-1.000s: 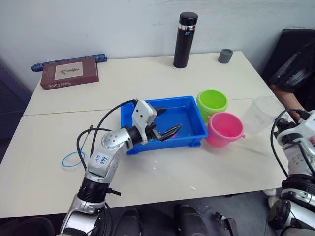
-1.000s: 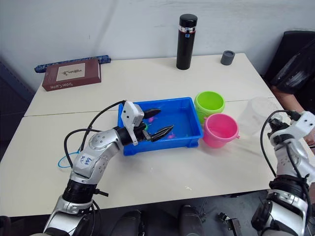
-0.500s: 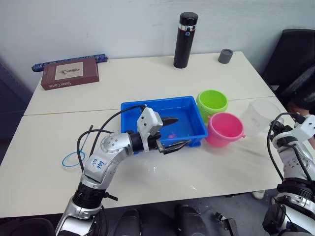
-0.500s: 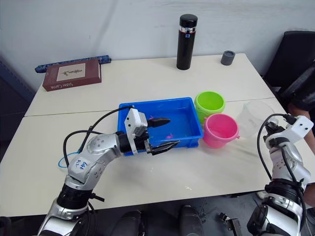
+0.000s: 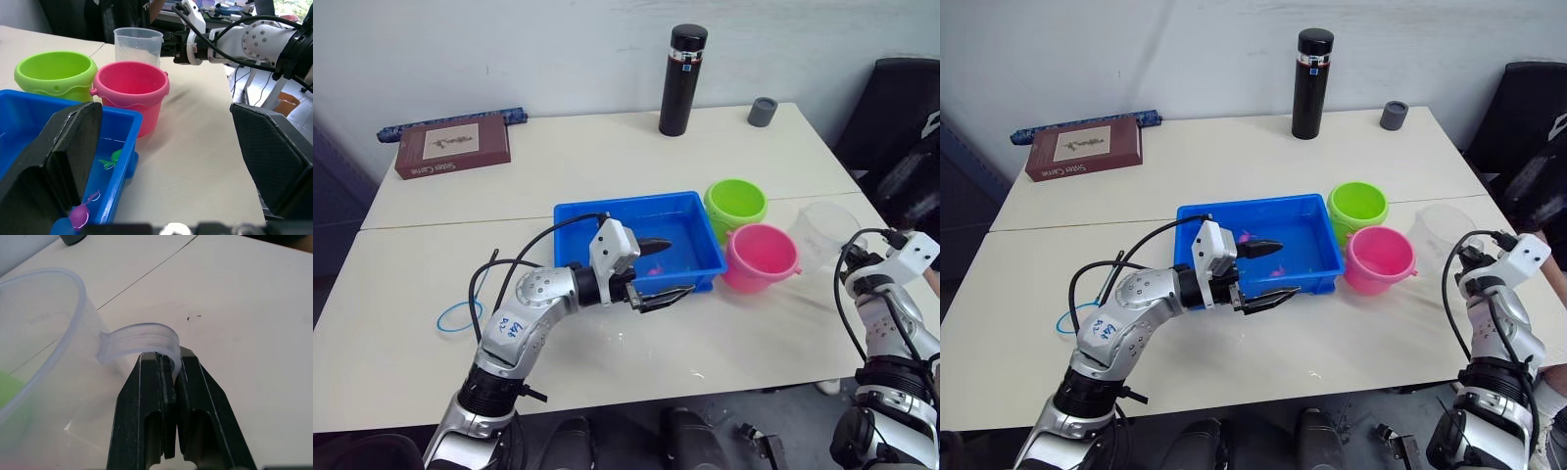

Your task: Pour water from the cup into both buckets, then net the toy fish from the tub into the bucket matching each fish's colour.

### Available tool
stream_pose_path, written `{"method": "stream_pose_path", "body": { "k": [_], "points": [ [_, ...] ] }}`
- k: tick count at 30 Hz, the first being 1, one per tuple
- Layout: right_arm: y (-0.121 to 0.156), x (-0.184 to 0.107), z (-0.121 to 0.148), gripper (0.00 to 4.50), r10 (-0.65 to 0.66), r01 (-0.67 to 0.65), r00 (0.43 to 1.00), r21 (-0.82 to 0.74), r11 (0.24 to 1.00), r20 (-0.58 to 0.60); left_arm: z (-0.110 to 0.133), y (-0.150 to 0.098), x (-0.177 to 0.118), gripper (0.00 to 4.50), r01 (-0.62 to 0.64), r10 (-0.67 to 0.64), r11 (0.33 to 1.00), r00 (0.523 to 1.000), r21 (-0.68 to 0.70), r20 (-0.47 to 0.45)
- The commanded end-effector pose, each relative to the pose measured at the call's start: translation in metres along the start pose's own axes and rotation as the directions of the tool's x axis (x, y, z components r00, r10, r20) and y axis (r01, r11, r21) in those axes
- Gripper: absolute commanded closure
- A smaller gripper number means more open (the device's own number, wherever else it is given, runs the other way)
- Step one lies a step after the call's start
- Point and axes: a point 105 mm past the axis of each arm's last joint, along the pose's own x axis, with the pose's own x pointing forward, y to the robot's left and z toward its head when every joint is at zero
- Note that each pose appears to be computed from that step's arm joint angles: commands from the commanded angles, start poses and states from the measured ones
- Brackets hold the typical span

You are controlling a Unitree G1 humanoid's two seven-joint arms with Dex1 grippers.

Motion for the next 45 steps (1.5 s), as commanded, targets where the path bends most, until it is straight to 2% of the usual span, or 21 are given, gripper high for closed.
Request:
{"method": "stream_pose_path", "body": {
  "k": [1, 20, 23, 29, 45],
  "points": [
    [-0.003, -0.002, 0.012, 4.44, 0.000, 0.002, 0.999, -0.031, 1.000, 0.045, 0.011, -0.002, 0.001, 0.00, 0.014, -0.015, 0.999, 1.000, 0.048, 0.026],
    [-0.006, 0.001, 0.000, 4.44, -0.007, 0.009, 1.000, -0.083, 0.997, 0.022, 0.011, 0.001, 0.002, 0.00, -0.003, 0.002, 0.999, 1.000, 0.052, 0.030],
    [-0.006, 0.001, -0.001, 3.42, -0.007, 0.008, 1.000, -0.086, 0.996, 0.021, 0.012, 0.002, 0.002, 0.00, -0.004, 0.003, 0.999, 1.000, 0.054, 0.030],
    [-0.005, 0.001, -0.002, 0.43, -0.005, 0.006, 1.000, -0.086, 0.996, 0.020, 0.011, 0.002, 0.003, 0.00, -0.005, 0.004, 0.999, 1.000, 0.054, 0.030],
    [-0.014, -0.014, 0.003, 0.43, -0.014, 0.017, 0.999, -0.100, 0.995, 0.030, 0.009, 0.002, 0.006, 0.00, 0.006, -0.008, 0.998, 0.999, 0.057, 0.033]
  ]
}}
